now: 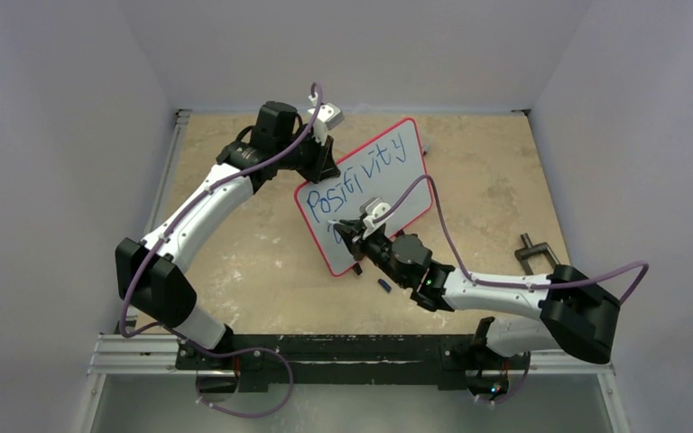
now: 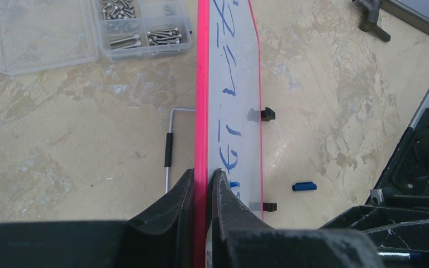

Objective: Write a sentence on the whiteboard

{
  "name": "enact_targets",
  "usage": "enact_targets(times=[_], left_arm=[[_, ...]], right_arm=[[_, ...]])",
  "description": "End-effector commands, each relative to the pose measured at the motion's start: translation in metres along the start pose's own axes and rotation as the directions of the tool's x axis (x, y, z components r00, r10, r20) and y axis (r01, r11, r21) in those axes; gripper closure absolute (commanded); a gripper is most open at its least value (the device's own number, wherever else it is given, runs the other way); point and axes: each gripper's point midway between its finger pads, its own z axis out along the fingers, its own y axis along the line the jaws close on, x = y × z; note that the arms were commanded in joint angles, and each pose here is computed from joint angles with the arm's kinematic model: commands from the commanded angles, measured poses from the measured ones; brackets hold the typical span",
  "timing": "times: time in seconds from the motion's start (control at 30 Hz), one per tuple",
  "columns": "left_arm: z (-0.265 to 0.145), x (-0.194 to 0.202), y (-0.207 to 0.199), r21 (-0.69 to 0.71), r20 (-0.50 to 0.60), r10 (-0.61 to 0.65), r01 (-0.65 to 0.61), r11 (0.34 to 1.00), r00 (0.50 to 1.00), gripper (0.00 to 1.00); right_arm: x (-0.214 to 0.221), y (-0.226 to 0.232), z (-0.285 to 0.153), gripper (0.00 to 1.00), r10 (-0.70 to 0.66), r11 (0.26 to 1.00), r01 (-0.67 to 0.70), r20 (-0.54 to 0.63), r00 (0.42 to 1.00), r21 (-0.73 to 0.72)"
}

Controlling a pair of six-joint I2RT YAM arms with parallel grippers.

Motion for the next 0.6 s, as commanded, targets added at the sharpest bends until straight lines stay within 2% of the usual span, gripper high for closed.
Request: enact_targets(times=[0.0, 0.57], left_arm=[[-0.003, 0.044, 0.014, -0.079, -0.158, 0.008, -0.021, 0.997, 0.987, 1.00], [-0.004, 0.044, 0.014, -0.081, -0.160, 0.008, -0.021, 0.996, 0.987, 1.00]], right_arm=[[-0.024, 0.005, 0.009, 1.00, 0.035, 0.999, -0.034, 0.057, 0.998, -0.002], [-0.007, -0.020, 0.006, 1.00, 0.027, 0.990, -0.028, 0.011, 1.000, 0.141]])
